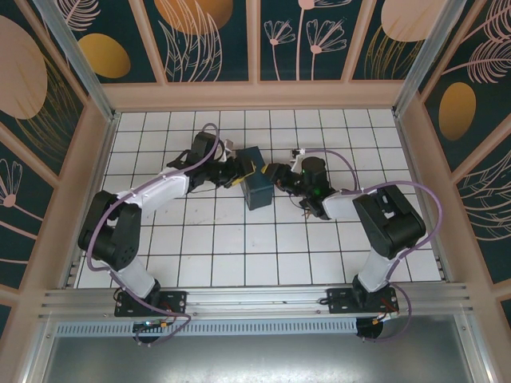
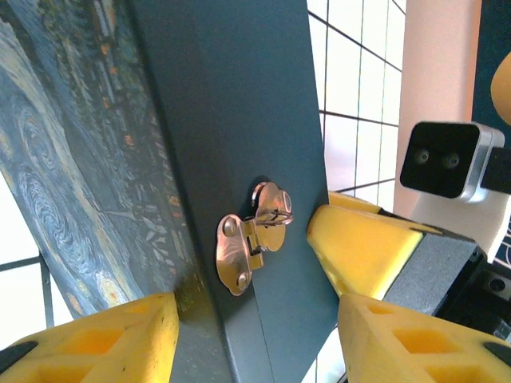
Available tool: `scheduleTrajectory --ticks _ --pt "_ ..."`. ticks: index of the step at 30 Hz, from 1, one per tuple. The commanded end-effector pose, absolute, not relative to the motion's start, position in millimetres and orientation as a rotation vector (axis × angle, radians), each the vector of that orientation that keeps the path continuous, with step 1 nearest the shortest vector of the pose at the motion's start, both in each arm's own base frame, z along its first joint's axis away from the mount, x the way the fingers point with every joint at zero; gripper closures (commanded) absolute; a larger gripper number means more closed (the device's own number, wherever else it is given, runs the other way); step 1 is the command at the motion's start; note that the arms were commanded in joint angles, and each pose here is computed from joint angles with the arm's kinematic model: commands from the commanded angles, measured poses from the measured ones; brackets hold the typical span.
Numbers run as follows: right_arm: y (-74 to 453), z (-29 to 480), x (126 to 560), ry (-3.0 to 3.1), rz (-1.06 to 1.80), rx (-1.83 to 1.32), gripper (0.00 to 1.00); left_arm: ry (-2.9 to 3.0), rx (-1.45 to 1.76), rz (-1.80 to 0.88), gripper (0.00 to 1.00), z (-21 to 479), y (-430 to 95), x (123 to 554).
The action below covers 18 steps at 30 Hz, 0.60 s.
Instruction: Unlock a padlock with a key
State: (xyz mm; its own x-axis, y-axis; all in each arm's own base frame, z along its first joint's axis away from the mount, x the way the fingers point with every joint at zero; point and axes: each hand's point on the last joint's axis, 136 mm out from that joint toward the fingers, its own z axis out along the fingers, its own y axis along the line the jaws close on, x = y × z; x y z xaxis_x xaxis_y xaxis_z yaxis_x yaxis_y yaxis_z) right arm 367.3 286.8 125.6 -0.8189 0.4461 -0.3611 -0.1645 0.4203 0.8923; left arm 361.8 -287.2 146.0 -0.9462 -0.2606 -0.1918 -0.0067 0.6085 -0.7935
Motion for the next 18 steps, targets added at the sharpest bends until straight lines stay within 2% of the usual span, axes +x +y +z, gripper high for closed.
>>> scheduleTrajectory --ticks 1,6,18 --pt "282 36 322 2.46 1.312 0.362 0.71 2.423 -0.09 -1.379 0.45 187 -313 374" --pt "270 23 314 2.496 1.272 0.4 0.71 2.401 -0.076 -1.395 0.45 200 -320 386" --pt "238 -3 310 2.557 1.181 0.45 0.7 2.425 -0.051 -1.468 0.45 197 -344 375"
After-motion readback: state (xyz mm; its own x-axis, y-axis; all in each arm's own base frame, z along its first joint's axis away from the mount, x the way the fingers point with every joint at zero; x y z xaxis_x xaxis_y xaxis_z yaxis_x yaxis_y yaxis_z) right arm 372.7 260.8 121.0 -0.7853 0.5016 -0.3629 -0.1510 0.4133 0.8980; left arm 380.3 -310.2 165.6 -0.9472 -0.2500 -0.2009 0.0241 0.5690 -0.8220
